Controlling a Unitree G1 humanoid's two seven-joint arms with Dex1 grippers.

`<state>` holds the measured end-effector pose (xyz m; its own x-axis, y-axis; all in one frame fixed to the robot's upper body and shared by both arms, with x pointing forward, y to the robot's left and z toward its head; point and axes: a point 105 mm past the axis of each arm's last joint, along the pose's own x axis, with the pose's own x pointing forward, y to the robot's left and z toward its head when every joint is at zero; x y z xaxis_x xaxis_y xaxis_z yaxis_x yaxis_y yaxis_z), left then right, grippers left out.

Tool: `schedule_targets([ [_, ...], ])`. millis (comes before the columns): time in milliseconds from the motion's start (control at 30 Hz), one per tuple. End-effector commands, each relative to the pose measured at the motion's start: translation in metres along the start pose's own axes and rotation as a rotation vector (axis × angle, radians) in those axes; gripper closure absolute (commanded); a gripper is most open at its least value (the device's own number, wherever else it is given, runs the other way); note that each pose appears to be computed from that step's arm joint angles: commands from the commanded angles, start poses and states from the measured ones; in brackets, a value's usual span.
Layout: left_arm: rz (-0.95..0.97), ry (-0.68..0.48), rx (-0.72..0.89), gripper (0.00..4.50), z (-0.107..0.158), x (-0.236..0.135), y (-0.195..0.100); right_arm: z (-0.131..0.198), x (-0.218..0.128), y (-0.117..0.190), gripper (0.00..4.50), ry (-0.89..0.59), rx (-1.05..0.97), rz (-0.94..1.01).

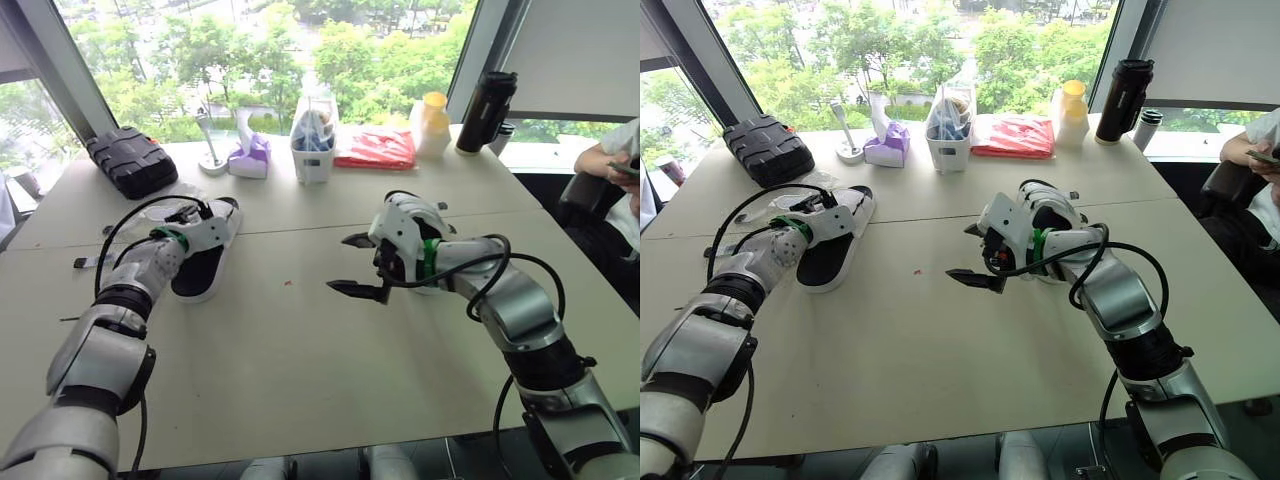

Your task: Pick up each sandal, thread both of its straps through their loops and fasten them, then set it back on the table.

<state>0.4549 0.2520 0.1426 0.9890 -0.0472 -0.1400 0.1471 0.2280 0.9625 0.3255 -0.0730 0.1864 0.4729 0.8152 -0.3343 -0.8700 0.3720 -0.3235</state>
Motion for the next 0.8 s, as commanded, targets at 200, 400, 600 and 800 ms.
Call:
schedule_targets([
  [200, 0.001, -0.035, -0.003, 4.45, 0.008, 0.002, 0.0, 0.004, -0.004, -0.004, 0.0, -0.013, -0.034, -0.039],
  [400, 0.002, -0.424, -0.062, 4.45, 0.057, -0.019, 0.018, -0.001, -0.01, -0.008, 0.0, -0.002, -0.034, -0.047],
  [600, -0.159, -0.886, 0.058, 4.45, 0.105, -0.073, 0.006, -0.006, -0.015, -0.016, 0.0, 0.017, -0.044, -0.043],
  [800, -0.298, -1.201, 0.349, 4.45, 0.127, -0.12, -0.015, -0.014, -0.028, -0.041, 0.0, 0.066, -0.086, -0.078],
])
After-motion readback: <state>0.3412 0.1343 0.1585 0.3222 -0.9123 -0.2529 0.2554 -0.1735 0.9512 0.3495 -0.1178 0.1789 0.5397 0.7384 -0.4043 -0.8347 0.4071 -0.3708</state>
